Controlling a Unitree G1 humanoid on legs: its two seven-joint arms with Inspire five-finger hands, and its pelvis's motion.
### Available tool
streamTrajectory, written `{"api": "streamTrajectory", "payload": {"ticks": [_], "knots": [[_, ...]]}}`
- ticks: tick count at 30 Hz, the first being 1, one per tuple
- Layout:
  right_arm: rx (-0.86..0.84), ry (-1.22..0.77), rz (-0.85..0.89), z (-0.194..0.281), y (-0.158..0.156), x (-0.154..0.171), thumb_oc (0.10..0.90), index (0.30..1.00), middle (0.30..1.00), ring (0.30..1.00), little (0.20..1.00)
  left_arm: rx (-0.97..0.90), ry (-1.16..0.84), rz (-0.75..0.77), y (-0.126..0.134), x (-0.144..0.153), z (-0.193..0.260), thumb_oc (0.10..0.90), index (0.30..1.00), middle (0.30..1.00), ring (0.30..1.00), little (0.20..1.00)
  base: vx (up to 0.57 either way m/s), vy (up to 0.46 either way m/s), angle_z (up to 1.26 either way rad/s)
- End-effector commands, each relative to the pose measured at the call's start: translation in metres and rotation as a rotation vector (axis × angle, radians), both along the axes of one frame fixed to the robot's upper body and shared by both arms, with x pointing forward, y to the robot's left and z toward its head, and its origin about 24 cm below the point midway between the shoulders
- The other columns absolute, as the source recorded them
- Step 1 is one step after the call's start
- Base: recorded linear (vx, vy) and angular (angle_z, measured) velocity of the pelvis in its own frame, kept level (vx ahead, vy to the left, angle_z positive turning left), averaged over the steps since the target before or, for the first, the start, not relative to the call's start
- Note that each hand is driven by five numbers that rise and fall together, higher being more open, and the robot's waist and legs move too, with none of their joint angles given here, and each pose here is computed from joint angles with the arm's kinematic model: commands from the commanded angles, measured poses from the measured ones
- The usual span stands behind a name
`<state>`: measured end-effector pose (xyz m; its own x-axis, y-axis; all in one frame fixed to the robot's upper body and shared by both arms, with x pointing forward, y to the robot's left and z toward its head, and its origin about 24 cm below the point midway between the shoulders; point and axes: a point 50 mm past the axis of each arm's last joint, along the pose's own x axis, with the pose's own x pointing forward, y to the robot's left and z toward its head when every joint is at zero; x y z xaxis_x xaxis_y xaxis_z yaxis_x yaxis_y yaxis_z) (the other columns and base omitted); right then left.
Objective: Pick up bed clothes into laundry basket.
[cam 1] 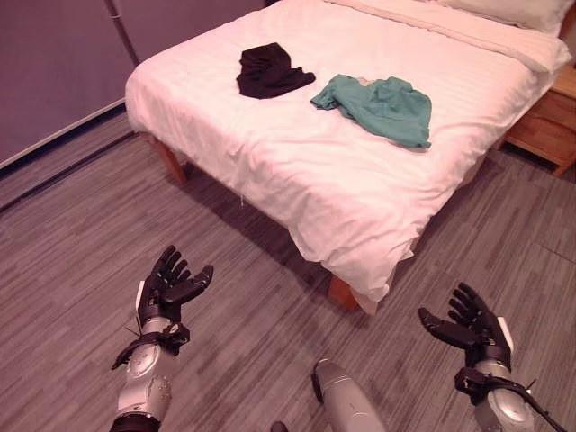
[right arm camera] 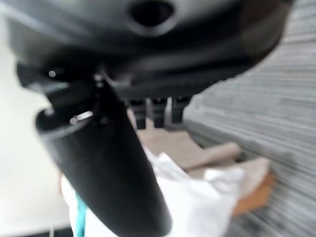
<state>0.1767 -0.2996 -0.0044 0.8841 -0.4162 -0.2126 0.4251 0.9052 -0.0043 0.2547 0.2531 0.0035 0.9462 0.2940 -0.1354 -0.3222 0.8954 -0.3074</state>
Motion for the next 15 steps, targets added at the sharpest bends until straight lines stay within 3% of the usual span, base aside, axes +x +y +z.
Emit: {"api": "streamTrajectory", "payload": {"ticks": [1, 10, 15], "knots": [[-0.129, -0.205, 0.033, 0.046, -0.016, 0.021, 0.8, 0.9, 0.9, 0.9, 0.9, 0.094, -0.374, -0.08, -0.012, 0.044, 0.085, 0.8, 0.9, 0.9, 0.9, 0.9, 0.37, 0.103, -0.09], [-0.061, -0.293, 0.029, 0.055, -0.011, 0.033, 0.8, 0.9, 0.9, 0.9, 0.9, -0.051, -0.436, -0.043, -0.015, 0.04, 0.084, 0.8, 0.9, 0.9, 0.9, 0.9, 0.32, 0.065, -0.51], [-0.085, -0.254, 0.014, 0.052, -0.014, 0.03, 0.8, 0.9, 0.9, 0.9, 0.9, -0.094, -0.388, 0.069, -0.001, 0.025, 0.067, 0.8, 0.9, 0.9, 0.9, 0.9, 0.33, 0.094, -1.54]]}}
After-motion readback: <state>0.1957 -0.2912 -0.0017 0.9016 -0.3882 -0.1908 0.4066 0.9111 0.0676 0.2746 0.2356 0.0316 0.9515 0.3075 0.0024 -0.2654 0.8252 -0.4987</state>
